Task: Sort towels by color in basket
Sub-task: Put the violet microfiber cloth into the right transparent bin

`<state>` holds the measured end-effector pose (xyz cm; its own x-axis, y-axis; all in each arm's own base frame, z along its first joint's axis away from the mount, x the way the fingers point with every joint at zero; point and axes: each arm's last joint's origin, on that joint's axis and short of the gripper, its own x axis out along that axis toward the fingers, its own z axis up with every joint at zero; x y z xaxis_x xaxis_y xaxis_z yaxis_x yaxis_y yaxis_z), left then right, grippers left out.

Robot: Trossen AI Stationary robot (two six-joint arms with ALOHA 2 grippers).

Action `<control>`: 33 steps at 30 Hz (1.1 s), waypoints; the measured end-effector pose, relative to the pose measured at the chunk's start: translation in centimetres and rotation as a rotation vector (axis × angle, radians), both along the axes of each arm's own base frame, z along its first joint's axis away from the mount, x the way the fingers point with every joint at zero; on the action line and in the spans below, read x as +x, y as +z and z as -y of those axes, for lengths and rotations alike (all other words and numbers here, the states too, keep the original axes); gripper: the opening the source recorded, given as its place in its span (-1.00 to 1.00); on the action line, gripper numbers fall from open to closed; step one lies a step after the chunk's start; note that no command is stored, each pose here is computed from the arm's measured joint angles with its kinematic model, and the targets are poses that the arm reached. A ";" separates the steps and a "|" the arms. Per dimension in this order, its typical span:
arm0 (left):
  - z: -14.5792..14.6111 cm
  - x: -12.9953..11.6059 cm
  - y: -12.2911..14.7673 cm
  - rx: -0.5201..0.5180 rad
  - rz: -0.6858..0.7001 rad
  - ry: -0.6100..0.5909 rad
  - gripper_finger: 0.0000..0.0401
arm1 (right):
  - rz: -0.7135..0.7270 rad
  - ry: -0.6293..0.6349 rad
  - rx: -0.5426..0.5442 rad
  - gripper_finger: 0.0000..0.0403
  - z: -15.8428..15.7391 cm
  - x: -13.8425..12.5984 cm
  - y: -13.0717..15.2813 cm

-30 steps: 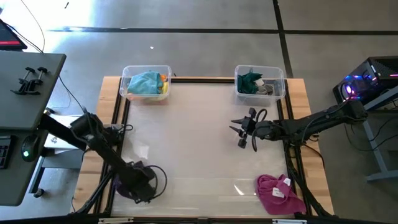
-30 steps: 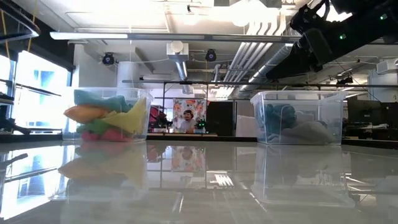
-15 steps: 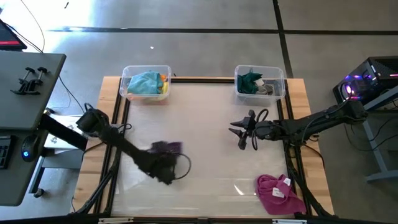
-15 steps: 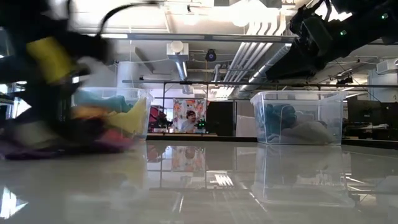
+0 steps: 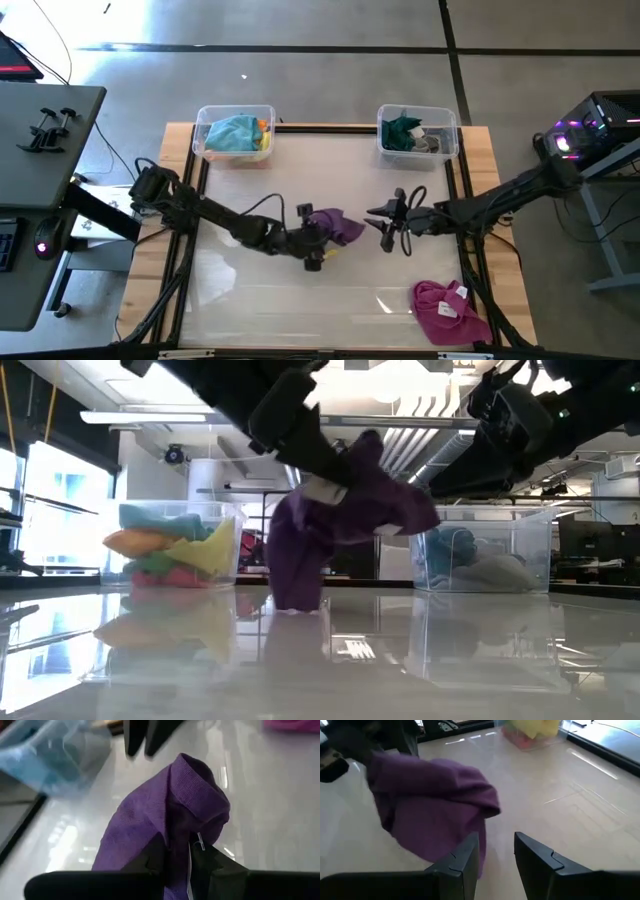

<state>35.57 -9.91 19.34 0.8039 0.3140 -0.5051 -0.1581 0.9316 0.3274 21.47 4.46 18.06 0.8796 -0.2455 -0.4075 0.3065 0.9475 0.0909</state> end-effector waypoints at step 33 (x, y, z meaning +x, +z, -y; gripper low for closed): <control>-3.9 -5.2 -1.3 -0.202 0.460 -0.190 -0.82 | 0.017 0.265 -0.030 -0.41 -5.4 1.7 1.5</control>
<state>30.41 -6.05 18.02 0.9897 0.0745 -0.1224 -0.0656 0.9950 0.0758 23.14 9.85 19.54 0.9215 -0.0171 -0.3879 0.0457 0.9969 0.0644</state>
